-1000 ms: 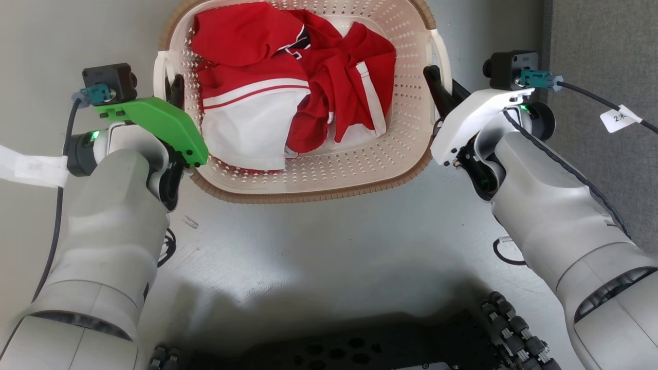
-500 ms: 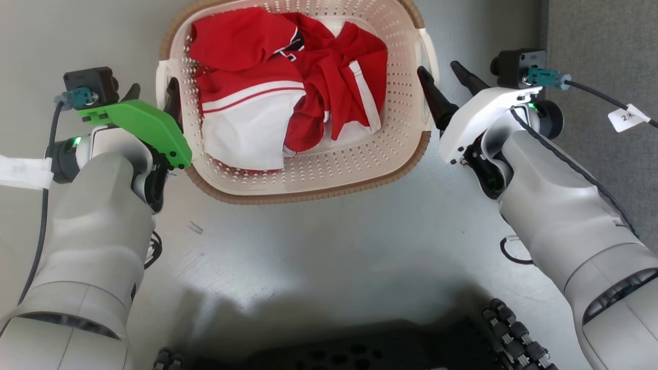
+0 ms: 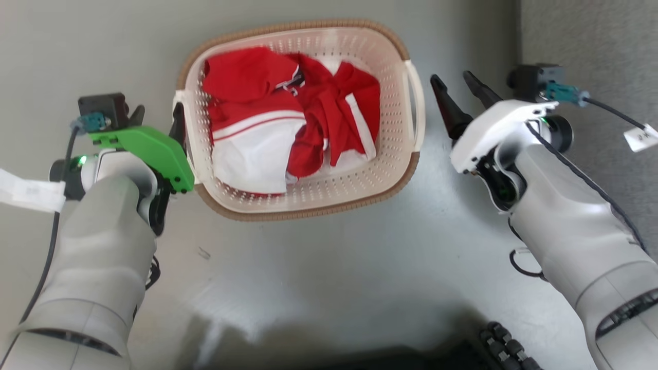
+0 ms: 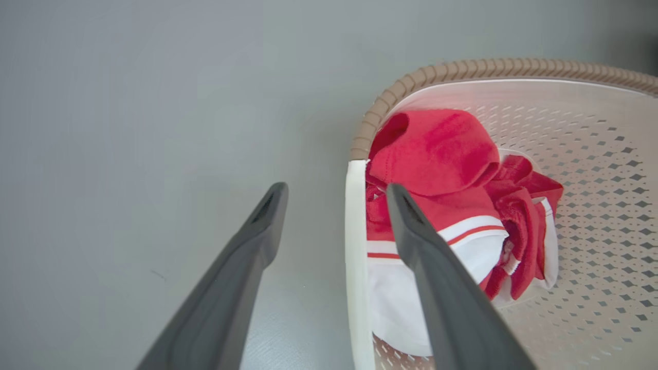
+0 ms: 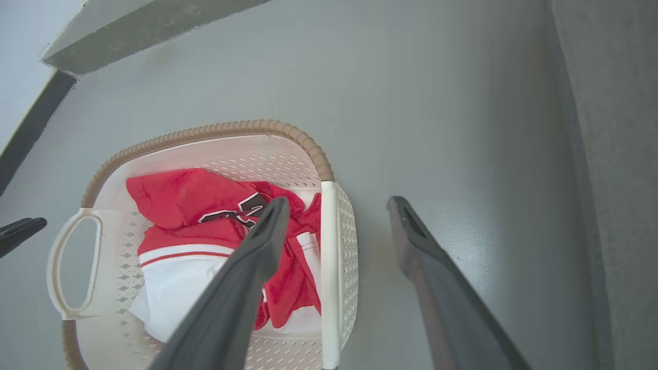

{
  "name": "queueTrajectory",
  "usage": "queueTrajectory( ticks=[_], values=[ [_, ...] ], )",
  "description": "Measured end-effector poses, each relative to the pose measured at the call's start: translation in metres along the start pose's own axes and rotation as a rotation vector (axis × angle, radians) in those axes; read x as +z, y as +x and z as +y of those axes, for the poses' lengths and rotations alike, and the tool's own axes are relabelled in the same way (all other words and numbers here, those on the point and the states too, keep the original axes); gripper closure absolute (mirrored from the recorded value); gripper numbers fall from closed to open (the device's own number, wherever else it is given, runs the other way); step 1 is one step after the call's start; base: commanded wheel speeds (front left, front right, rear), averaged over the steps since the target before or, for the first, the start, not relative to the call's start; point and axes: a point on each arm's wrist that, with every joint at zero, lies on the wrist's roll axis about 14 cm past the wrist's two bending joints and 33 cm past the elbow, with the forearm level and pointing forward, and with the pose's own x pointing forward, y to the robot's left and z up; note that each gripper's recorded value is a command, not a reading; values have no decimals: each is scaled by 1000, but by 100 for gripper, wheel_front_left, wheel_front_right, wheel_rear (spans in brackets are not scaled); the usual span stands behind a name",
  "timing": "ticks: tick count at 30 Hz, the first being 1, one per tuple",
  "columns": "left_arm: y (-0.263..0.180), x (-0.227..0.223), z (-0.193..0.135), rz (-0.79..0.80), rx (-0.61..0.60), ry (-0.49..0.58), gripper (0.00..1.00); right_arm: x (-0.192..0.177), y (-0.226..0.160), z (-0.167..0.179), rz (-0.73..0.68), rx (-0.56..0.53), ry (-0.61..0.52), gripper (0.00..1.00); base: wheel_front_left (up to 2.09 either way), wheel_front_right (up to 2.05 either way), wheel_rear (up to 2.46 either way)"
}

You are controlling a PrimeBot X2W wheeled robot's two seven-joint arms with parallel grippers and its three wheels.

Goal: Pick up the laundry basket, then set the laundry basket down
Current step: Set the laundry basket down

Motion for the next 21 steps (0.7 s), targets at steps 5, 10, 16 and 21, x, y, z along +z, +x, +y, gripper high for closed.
queueTrajectory(
  ticks=[5, 10, 16, 21],
  values=[
    [-16, 15, -8, -42, -10, 13, 0, 17, -18, -2, -52, -15, 2, 0, 0, 0, 0],
    [-32, 57, -15, -166, -12, 1, 0, 39, -36, 4, -124, -14, 6, 0, 0, 0, 0],
    [-58, 98, -29, -303, -25, -10, 0, 69, -61, 3, -221, -43, -5, 0, 0, 0, 0],
    [-85, 125, -36, -405, -30, -2, 0, 98, -84, 10, -325, -48, -18, 0, 0, 0, 0]
  ],
)
